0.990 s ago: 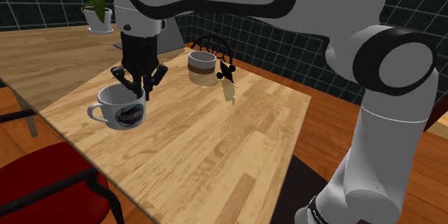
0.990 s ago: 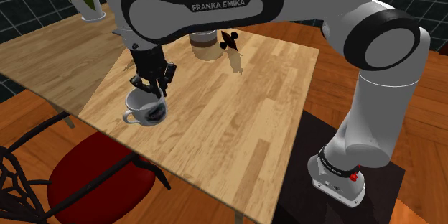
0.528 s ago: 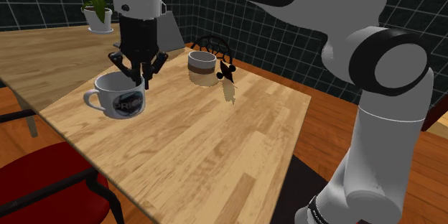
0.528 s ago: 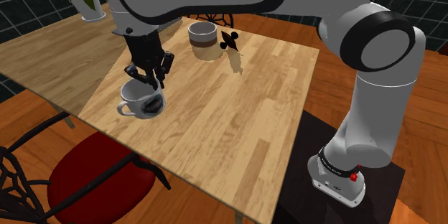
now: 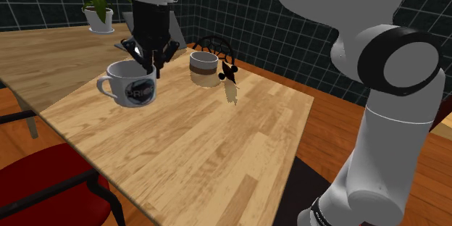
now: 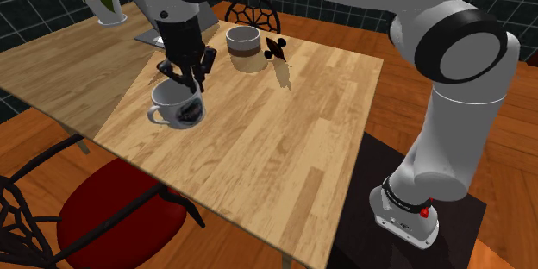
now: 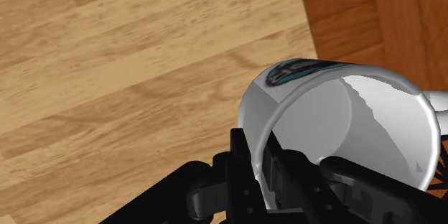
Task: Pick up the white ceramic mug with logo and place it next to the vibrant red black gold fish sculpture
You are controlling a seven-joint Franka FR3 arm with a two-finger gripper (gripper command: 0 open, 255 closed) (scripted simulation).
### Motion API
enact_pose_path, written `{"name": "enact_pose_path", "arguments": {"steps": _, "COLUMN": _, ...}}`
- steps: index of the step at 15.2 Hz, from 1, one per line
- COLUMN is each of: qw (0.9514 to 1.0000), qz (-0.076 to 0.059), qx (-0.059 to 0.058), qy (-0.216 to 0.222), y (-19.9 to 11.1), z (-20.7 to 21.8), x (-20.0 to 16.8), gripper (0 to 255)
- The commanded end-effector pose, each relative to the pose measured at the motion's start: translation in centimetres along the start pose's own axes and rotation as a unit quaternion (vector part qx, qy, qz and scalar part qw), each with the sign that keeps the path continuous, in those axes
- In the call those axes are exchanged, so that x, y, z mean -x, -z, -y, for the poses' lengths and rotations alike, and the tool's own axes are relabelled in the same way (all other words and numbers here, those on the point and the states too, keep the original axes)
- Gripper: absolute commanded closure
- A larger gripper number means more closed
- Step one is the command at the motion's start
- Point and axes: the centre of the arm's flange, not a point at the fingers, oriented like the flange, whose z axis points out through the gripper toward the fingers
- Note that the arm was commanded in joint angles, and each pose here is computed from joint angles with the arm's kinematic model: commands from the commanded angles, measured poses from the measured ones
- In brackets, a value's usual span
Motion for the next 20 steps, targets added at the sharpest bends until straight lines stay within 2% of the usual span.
{"name": "enact_pose_path", "arguments": {"steps": 1, "qw": 1.0, "qz": 0.0, "qx": 0.0, "qy": 0.0, "y": 0.1, "z": -2.5, "x": 0.0, "gripper": 255}}
{"name": "enact_pose_path", "arguments": {"steps": 20, "qw": 1.0, "qz": 0.0, "qx": 0.0, "qy": 0.0, "y": 1.3, "z": -27.6, "x": 0.3, "gripper": 255}}
